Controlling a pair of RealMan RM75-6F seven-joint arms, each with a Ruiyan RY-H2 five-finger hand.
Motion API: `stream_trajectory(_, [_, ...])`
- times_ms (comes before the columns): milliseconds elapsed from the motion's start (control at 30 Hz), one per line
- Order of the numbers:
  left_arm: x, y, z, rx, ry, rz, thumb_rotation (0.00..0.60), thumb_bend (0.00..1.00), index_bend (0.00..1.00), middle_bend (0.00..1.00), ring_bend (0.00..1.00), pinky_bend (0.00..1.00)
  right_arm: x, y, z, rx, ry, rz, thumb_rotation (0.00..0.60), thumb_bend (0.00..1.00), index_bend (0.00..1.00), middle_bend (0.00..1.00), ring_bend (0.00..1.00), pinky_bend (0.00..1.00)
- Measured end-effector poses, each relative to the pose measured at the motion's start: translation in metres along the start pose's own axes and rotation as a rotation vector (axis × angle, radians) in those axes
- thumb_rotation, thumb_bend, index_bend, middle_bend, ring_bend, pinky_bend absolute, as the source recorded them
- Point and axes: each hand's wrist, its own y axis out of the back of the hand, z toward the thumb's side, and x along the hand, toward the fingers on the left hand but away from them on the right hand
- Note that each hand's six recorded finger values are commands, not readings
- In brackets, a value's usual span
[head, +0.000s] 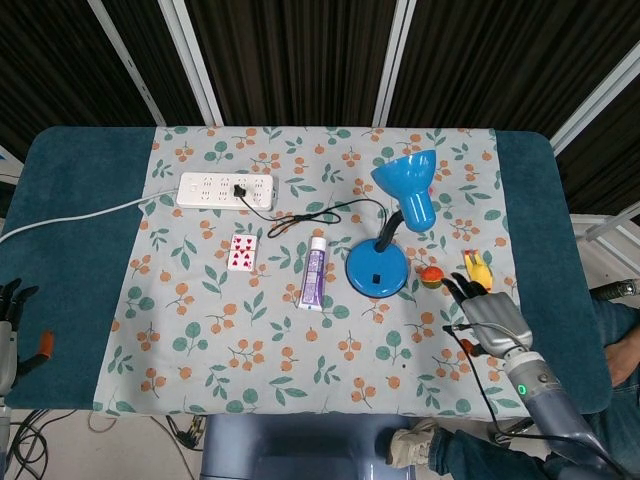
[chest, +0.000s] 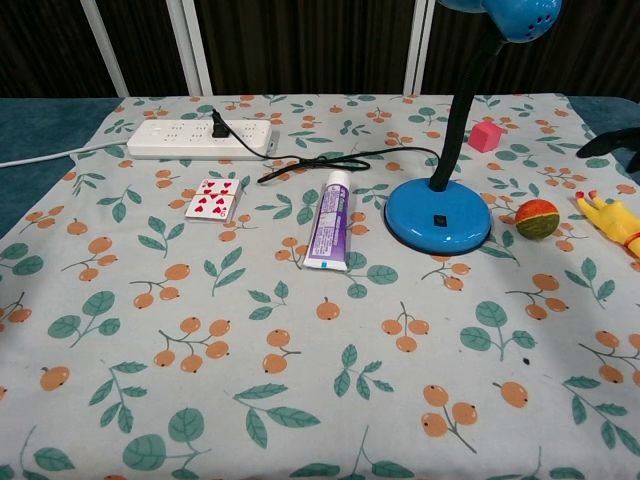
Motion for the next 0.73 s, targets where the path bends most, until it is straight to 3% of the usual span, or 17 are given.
stream_trajectory(167, [-0.001, 0.001, 0.001, 0.0, -0.002, 0.006, 0.6, 0.43, 0.17, 0.04, 0.0, 0.04, 0.026, -0.001, -0.021, -0.028, -0.049, -0.124, 0.6, 0.3, 0.0, 0.03, 0.1, 0.0])
stream_trajectory(400, [-0.002, 0.002, 0.001, 0.0, -0.005, 0.012, 0.6, 0.43, 0.17, 0.04, 0.0, 0.04, 0.07, -0.023, -0.063, -0.033, -0.124, -0.307, 0.6, 0.3, 0.0, 0.03, 0.09, 0.0])
stream_trajectory(600, [-0.001, 0.004, 0.002, 0.017, -0.02, 0.034, 0.6, 0.43, 0.17, 0.04, 0.0, 0.04, 0.092, -0.05, -0.083, -0.062, -0.16, -0.336, 0.6, 0.27, 0.0, 0.03, 0.09, 0.0])
stream_trajectory(733, [-0.001, 0.004, 0.002, 0.023, -0.022, 0.038, 0.6, 0.43, 0.17, 0.04, 0.0, 0.04, 0.092, -0.05, -0.087, -0.06, -0.169, -0.363, 0.6, 0.27, 0.0, 0.03, 0.09, 0.0])
